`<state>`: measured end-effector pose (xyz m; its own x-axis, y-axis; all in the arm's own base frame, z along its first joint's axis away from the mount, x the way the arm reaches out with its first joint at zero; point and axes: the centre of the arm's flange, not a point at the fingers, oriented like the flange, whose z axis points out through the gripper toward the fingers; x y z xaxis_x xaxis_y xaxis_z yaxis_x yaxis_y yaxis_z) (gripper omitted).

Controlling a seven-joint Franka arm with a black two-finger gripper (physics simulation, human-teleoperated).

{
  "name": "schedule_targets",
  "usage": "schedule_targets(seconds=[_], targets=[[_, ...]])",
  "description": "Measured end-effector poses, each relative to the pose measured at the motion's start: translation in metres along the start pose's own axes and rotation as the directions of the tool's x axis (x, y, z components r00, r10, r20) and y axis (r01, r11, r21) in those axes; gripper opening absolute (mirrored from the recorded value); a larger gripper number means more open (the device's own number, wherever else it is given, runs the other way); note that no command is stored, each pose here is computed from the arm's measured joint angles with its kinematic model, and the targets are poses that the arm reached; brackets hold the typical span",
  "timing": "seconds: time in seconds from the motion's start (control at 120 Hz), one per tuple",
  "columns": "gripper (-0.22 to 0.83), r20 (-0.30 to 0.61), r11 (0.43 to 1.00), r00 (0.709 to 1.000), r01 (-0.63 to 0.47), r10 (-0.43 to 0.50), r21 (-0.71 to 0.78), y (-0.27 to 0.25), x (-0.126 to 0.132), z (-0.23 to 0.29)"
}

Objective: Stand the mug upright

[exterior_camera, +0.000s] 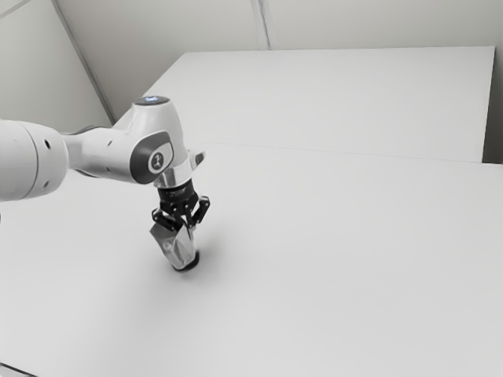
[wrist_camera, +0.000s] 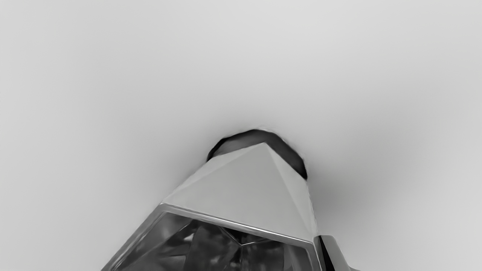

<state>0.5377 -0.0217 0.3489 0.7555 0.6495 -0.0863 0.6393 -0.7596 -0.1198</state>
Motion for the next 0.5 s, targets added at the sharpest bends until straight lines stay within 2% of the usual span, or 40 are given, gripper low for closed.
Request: schedule_targets(seconds=[0.325,0.5], targets=[[-0.13,0.016,0.995,0.996,0.092,-0.093,0.033,0.001,0.000,0.015],[0.25,0.012,0.993,0.993,0.116,-0.116,0.028,0.003,-0.001,0.014]])
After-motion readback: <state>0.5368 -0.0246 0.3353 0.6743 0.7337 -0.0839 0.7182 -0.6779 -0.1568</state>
